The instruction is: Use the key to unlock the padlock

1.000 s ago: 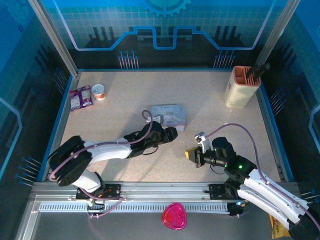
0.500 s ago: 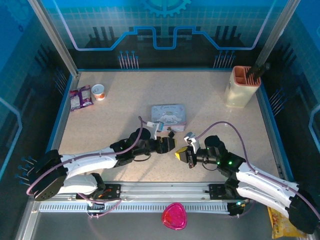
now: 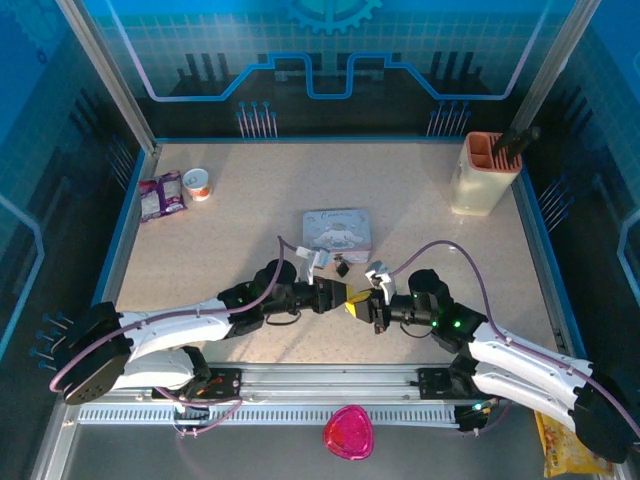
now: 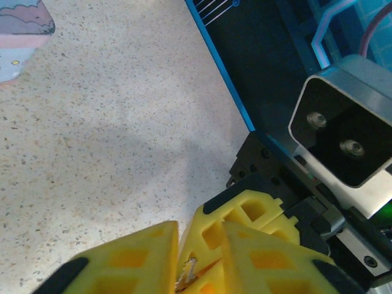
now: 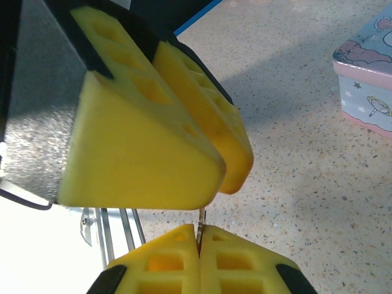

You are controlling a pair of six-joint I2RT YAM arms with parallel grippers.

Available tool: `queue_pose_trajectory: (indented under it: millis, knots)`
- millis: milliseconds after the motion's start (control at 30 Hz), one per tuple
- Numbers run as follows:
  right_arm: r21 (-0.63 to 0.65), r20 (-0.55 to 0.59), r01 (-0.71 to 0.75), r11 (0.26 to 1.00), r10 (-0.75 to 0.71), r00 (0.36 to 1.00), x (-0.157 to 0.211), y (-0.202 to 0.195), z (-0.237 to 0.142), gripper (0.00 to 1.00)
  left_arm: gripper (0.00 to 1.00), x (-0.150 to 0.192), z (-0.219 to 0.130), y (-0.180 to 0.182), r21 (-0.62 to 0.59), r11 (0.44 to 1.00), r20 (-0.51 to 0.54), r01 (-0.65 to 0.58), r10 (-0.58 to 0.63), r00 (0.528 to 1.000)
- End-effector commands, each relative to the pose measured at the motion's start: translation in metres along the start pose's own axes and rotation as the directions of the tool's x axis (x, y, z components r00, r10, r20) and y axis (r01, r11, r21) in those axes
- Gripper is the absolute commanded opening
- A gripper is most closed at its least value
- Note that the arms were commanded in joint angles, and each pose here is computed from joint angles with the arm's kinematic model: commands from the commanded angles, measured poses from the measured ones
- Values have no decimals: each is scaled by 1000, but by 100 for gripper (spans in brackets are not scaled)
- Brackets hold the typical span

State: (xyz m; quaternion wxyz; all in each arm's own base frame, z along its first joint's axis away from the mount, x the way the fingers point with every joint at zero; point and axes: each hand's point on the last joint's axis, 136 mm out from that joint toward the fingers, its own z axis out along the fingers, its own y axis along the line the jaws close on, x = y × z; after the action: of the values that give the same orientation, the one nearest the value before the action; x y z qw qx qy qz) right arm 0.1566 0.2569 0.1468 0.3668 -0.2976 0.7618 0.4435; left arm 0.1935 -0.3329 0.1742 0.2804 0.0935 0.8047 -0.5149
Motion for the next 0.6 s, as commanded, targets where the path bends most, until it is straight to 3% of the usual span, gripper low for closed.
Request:
queue_pose_trajectory:
  millis: [0, 300, 567]
  knots:
    - [-34, 73, 25, 999, -22, 997, -22, 12, -1, 0, 19, 4, 2, -6, 34, 999, -11, -8, 9, 1000]
    - [-14, 126, -15, 1000, 17, 992, -28, 9, -6, 0, 5, 2, 1, 4, 7, 1000, 26, 28, -28, 999]
    - [-28, 217, -102, 994, 105, 970, -39, 6, -11, 0, 0, -6, -3, 20, -39, 987, 123, 159, -153, 981]
